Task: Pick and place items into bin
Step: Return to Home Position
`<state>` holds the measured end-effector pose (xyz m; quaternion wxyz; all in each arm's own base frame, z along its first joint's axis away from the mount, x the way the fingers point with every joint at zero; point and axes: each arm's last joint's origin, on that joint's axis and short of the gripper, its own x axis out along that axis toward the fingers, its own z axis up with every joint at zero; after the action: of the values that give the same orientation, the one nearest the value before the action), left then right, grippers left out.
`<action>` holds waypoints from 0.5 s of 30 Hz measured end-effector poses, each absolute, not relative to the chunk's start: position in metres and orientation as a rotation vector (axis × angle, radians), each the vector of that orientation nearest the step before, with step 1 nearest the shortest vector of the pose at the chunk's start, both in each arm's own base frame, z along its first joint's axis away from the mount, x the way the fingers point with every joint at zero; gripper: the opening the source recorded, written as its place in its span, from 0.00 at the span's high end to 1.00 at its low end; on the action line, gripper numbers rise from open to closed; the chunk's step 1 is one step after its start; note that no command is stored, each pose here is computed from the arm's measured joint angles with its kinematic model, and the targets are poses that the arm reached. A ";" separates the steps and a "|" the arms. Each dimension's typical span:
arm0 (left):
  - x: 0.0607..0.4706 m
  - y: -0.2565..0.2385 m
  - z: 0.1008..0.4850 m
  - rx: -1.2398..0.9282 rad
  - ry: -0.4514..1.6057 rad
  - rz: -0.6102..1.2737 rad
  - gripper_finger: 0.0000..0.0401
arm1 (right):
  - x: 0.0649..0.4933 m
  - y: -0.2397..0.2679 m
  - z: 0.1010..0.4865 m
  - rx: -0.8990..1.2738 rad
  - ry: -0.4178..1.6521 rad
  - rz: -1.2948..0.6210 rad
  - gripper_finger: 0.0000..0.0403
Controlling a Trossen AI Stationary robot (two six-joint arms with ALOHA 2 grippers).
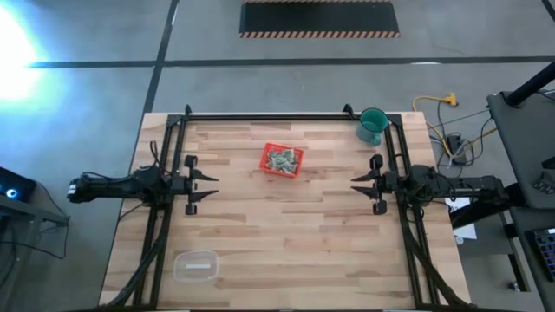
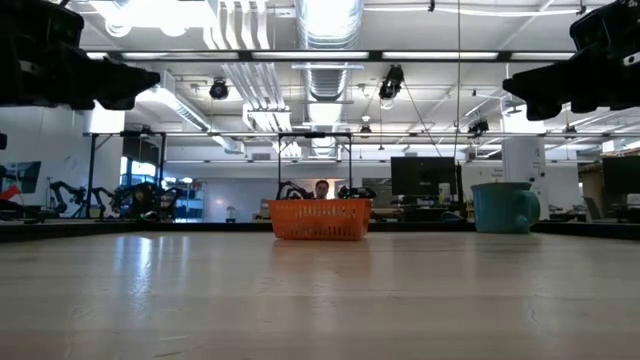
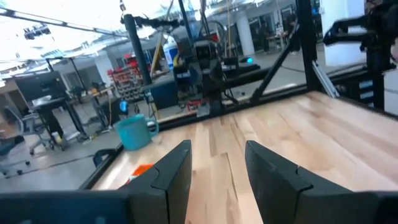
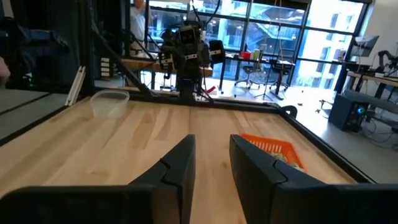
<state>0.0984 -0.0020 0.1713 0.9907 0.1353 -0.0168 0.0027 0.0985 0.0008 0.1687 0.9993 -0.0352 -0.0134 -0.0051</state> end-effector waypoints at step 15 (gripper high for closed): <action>0.100 -0.003 0.167 0.268 -0.013 -0.033 0.66 | 0.099 0.001 0.165 -0.071 0.012 -0.009 0.77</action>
<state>0.0998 -0.0030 0.1670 0.9909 0.1335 -0.0067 -0.0164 0.0990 0.0008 0.1653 0.9994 -0.0353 0.0058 -0.0044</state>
